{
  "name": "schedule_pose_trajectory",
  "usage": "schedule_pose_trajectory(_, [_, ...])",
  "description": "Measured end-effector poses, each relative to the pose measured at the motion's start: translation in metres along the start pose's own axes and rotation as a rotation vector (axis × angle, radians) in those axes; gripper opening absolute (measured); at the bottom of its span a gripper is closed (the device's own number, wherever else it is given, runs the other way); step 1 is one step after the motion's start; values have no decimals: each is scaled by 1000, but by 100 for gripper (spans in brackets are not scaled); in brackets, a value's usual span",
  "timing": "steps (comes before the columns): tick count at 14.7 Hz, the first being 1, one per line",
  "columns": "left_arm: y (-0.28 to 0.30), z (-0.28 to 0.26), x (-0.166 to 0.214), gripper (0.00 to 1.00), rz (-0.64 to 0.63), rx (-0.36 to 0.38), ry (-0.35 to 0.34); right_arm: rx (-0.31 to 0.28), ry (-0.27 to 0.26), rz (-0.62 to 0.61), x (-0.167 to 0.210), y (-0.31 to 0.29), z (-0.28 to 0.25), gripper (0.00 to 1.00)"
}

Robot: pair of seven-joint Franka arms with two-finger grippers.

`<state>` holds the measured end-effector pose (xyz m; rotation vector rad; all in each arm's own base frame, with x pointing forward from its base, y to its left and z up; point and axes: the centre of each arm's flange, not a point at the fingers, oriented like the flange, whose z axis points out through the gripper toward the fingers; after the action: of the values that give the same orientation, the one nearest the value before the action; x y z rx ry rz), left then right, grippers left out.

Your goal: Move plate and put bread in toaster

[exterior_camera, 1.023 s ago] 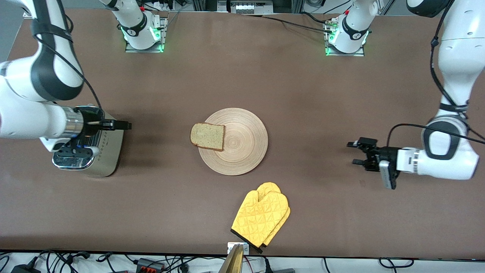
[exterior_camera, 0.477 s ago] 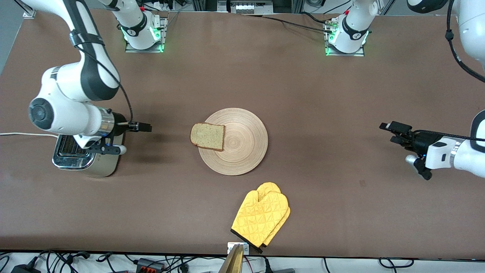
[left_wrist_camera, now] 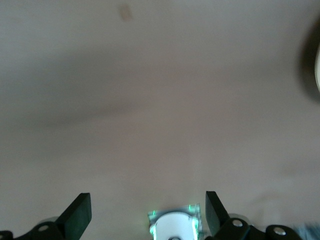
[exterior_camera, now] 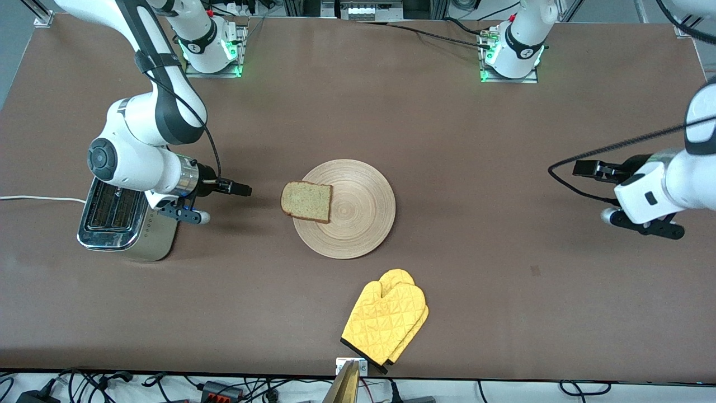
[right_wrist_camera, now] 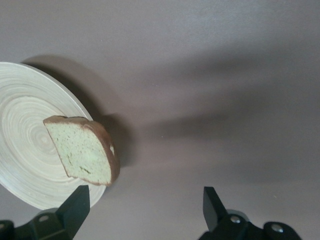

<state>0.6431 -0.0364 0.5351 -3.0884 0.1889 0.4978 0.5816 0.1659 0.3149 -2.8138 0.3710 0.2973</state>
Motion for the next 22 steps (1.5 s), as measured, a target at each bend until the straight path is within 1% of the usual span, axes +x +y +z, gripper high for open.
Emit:
schedule_pose_trajectory(2, [-1, -13, -9, 100, -78, 35, 153, 24, 37, -3, -6, -12, 14, 100])
schedule_pose_trajectory(3, [-6, -15, -16, 100, -99, 40, 229, 42, 55, 3, -11, -17, 23, 100])
schedule_pose_trajectory(4, [-13, -13, -26, 100, -115, 32, 285, 56, 71, 7, -15, -22, 33, 100])
schedule_pose_trajectory(5, [-19, -9, -37, 100, -128, 25, 317, 60, 83, 6, -18, -26, 41, 100])
schedule_pose_trajectory(6, [-22, -6, -48, 100, -137, 20, 334, 61, 93, 3, -19, -29, 47, 100])
schedule_pose_trajectory(8, [-22, -1, -66, 100, -142, 18, 344, 66, 102, 9, -18, -30, 55, 100])
schedule_pose_trajectory(10, [-20, 0, -79, 100, -150, 18, 346, 95, 99, 9, -17, -31, 60, 100])
schedule_pose_trajectory(11, [-19, 0, -86, 100, -151, 19, 347, 111, 92, -9, -16, -30, 64, 100])
schedule_pose_trajectory(12, [-18, 1, -91, 100, -152, 19, 344, 133, 82, -27, -16, -29, 69, 100])
schedule_pose_trajectory(14, [-17, 2, -98, 100, -152, 19, 342, 197, 56, -38, -14, -25, 83, 100])
schedule_pose_trajectory(15, [-16, 0, -99, 100, -150, 18, 346, 214, 50, -49, -14, -23, 90, 100])
schedule_pose_trajectory(18, [-4, -6, -101, 100, -131, 22, 359, 212, 45, -100, -15, -23, 104, 100])
schedule_pose_trajectory(22, [-2, -8, -103, 100, -127, 22, 364, 180, 75, -145, -22, -19, 126, 100])
